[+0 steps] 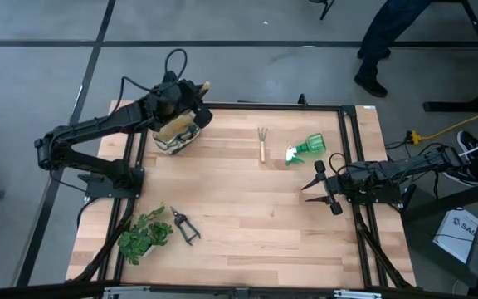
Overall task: Pick & Place Garden tools in Gardening bag
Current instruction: Put the trowel into the gardening bag
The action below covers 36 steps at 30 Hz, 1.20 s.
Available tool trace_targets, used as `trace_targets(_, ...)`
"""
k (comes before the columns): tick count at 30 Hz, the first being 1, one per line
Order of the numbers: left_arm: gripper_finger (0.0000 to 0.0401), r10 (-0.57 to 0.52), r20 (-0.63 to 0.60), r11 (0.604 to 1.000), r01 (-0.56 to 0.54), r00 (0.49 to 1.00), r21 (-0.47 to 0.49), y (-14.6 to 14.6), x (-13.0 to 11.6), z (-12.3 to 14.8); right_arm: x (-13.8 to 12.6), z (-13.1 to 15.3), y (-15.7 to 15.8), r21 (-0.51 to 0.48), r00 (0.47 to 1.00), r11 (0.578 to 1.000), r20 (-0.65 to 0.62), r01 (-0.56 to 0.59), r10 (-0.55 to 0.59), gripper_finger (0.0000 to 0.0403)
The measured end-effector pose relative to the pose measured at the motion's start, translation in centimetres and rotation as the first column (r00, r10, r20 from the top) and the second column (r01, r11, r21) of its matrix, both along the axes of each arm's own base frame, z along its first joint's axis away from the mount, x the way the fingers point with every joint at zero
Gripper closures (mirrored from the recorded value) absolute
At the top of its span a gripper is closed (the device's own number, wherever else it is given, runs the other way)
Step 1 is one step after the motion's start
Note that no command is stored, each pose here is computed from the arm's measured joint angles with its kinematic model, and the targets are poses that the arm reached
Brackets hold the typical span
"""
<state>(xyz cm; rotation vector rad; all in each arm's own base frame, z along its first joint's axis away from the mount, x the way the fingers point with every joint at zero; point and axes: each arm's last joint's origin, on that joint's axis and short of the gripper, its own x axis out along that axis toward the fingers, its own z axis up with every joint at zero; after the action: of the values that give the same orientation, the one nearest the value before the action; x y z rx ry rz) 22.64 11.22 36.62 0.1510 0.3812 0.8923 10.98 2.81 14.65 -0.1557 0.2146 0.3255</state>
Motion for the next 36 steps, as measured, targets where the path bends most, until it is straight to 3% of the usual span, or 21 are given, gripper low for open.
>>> trace_targets(8, 0.0342, 0.004, -0.045, 0.997, -0.008, 0.999, -0.078, -0.5, 0.4, -1.2, 0.0, 0.0, 0.0, 0.000, 1.000, 1.000, 0.000, 0.000, 0.000, 0.0210)
trace_targets(19, 0.0342, 0.034, -0.013, 0.981, -0.036, 0.999, -0.193, -0.1, 1.5, -2.7, 0.0, 0.0, 0.0, 0.000, 1.000, 1.000, 0.000, 0.000, 0.000, 0.0210)
trace_targets(30, 0.0342, 0.211, -0.146, 0.966, -0.229, 0.967, -0.123, 0.4, 0.9, -3.6, 0.0, 0.0, 0.0, 0.000, 1.000, 1.000, 0.000, 0.000, 0.000, 0.0210)
trace_targets(36, 0.0342, 0.263, -0.229, 0.935, -0.306, 0.937, -0.179, 1.4, -0.3, -4.7, 0.0, 0.0, 0.0, 0.000, 1.000, 1.000, 0.000, 0.000, 0.000, 0.0210)
